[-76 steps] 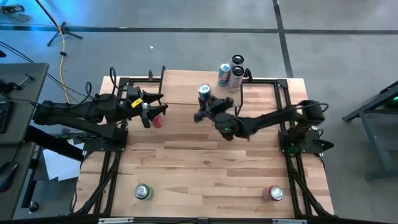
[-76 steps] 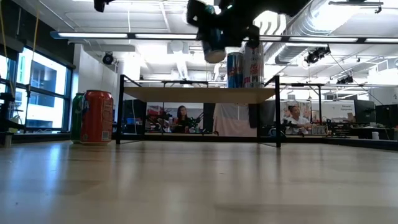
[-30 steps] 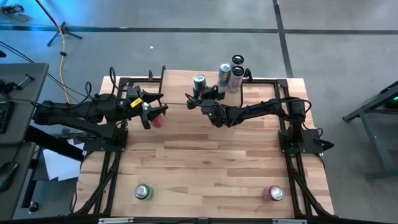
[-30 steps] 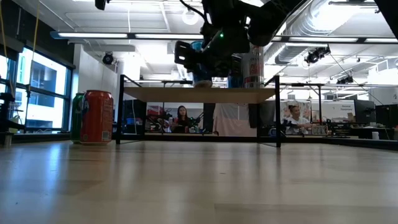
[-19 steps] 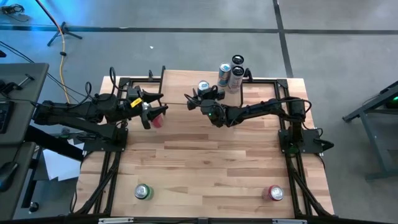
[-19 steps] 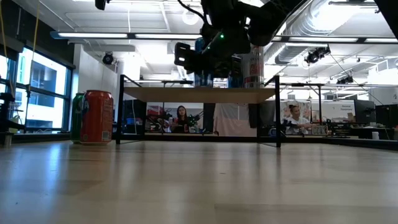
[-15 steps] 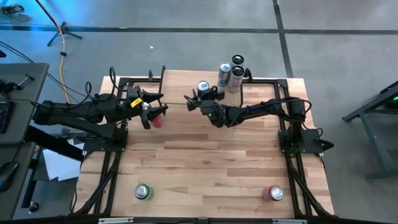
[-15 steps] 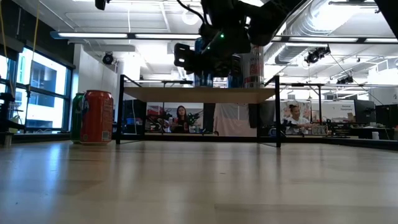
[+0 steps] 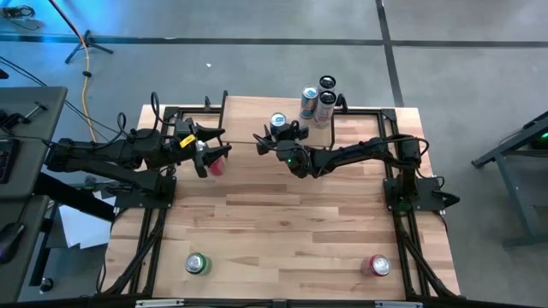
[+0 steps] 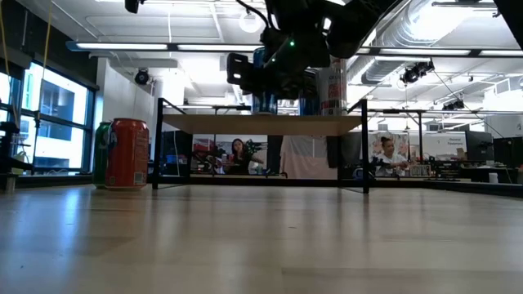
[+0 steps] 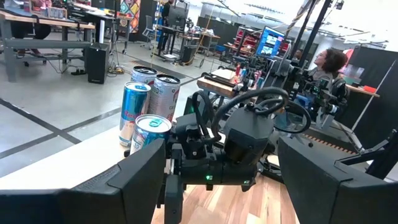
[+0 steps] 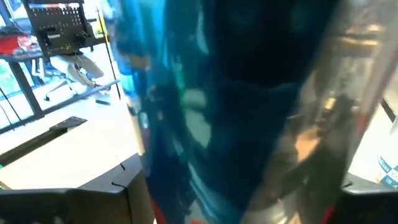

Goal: Place canned beverage on shelf
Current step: Put the blue soda can on the shelf aligned with the other blue soda can

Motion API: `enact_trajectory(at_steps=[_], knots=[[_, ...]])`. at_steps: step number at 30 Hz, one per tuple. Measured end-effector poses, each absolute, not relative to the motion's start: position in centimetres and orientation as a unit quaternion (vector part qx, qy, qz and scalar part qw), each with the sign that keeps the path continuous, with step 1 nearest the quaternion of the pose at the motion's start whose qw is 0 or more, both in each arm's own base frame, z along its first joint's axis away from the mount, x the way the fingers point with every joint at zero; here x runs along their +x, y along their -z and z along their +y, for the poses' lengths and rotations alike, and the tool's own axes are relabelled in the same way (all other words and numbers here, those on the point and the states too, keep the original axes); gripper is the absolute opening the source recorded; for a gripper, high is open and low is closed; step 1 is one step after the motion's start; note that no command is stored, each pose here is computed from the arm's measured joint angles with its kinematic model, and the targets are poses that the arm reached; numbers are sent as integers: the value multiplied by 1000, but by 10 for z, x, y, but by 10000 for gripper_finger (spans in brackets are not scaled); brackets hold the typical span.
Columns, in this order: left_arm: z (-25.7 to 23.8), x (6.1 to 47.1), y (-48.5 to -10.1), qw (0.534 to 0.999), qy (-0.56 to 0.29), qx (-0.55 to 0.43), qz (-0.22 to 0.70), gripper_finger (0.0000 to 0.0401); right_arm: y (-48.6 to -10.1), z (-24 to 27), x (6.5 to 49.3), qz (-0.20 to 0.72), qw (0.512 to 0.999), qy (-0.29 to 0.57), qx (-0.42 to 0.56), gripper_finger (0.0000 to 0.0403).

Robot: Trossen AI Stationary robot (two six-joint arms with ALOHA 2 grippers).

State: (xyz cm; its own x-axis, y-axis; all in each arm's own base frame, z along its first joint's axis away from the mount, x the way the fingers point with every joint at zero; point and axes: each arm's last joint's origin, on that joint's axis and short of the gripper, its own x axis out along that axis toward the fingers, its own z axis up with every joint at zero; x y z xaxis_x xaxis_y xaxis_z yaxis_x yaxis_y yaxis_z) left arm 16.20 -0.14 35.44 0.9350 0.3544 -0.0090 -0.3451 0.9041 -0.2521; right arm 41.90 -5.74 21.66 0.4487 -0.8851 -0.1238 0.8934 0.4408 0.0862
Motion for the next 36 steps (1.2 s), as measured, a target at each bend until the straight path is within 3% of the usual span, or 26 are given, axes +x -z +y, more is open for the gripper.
enact_trajectory(at_steps=[36], knots=[[-1, 162, -354, 977, -180, -116, -17, 268, -218, -68, 417, 39, 854, 513, 73, 269]])
